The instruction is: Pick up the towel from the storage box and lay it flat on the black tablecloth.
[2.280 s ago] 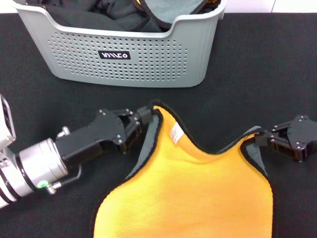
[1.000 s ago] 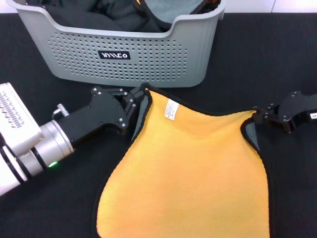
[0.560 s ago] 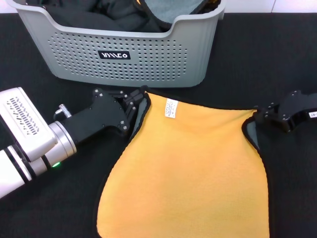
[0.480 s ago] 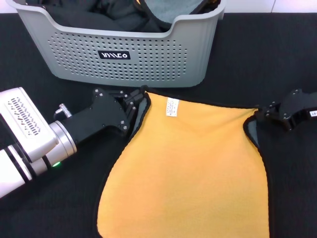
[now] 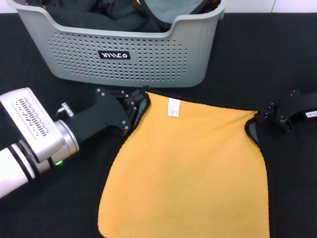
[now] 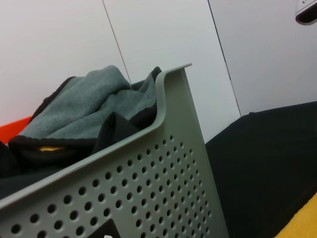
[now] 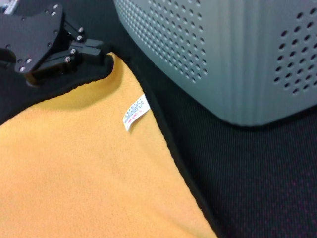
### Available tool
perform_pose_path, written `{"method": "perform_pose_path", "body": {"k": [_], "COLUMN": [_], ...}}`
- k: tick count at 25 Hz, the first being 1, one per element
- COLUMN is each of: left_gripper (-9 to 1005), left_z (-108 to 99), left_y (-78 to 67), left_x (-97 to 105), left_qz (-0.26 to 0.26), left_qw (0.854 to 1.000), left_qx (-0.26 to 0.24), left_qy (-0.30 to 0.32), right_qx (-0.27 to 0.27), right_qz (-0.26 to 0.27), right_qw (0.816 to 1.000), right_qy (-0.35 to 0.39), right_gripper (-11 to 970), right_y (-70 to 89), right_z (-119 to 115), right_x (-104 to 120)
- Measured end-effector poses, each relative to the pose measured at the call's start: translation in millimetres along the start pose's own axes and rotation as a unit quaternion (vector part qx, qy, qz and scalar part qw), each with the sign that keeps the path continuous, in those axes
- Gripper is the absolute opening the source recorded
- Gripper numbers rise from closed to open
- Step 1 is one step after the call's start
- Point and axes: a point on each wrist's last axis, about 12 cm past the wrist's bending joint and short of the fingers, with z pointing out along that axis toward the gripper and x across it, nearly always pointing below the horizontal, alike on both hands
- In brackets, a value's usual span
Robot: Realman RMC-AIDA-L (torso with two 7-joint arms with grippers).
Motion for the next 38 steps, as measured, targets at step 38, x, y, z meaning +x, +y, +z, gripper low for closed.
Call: {"method": "perform_pose_path", "body": {"k": [38], "left_gripper": [70], "left_z": [-6], "left_y": [14.4], "left_x": [16], "left_qz": [0.073], "left_qw": [0.991], "left_qx": [-0.085], "left_qy": [0.067], "right_qx": [0.059], "right_qz": [-0.118], "right_qw": [0.987], "right_qy": [0.087], "right_gripper": [143], "right_y": [-12.2], "right_z": [16], "right_x": [-43]}}
